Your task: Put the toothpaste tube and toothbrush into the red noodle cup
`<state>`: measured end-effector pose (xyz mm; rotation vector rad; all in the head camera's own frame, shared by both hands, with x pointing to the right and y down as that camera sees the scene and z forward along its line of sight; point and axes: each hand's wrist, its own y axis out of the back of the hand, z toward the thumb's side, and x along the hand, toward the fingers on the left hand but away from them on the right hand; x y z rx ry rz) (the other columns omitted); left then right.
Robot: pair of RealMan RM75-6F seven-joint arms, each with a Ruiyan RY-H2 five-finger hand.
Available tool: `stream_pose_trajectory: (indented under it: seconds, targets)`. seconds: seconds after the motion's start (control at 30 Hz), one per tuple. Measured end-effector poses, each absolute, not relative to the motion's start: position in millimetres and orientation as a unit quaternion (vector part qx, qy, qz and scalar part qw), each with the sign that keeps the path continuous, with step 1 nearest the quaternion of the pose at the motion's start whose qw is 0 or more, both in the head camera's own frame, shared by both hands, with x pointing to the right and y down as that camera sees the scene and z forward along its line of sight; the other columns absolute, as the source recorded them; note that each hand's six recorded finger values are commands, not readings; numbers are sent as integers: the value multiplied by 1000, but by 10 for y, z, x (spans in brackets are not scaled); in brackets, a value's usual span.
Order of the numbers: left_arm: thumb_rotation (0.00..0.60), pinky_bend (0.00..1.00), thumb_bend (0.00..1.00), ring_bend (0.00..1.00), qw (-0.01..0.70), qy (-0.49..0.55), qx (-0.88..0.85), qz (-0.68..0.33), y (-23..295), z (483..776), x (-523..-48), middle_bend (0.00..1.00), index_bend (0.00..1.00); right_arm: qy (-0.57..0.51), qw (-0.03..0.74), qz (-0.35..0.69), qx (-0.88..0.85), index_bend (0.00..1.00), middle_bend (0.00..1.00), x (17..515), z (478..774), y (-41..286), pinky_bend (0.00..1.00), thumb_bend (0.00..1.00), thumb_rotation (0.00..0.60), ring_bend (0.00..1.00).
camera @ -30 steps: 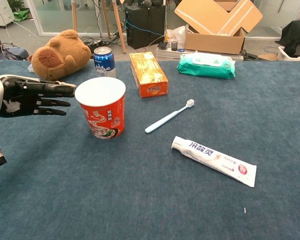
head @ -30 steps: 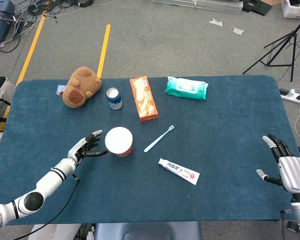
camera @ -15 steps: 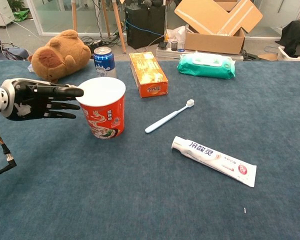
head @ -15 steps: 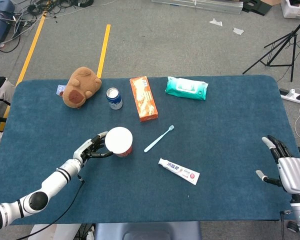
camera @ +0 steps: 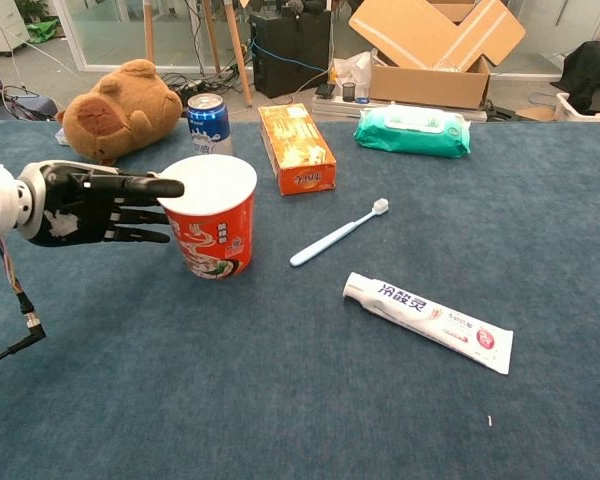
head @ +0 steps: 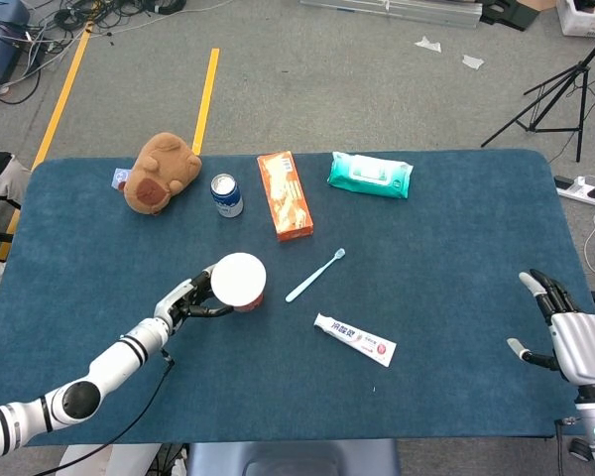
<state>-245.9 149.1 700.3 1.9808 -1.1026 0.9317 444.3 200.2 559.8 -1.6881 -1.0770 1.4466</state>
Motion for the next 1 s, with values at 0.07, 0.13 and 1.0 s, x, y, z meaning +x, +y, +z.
stream_pose_trajectory:
  seconds: [0.07,0.13,1.0]
  targets:
    - [600,4,0,0,340,-420,762,357,1503,6999,-2436,0,0,-411,329,553,-646,105,83,4443,5601,2006,437,120,600,109]
    - [600,3,0,0,341,-417,763,358,1520,7000,-2416,0,0,-411,329,553,-646,105,83,4443,5604,2008,437,120,600,109]
    - [600,3,0,0,364,-371,780,350,1745,6934,-2122,0,0,-410,324,554,-647,105,83,4456,5624,2042,437,120,600,109]
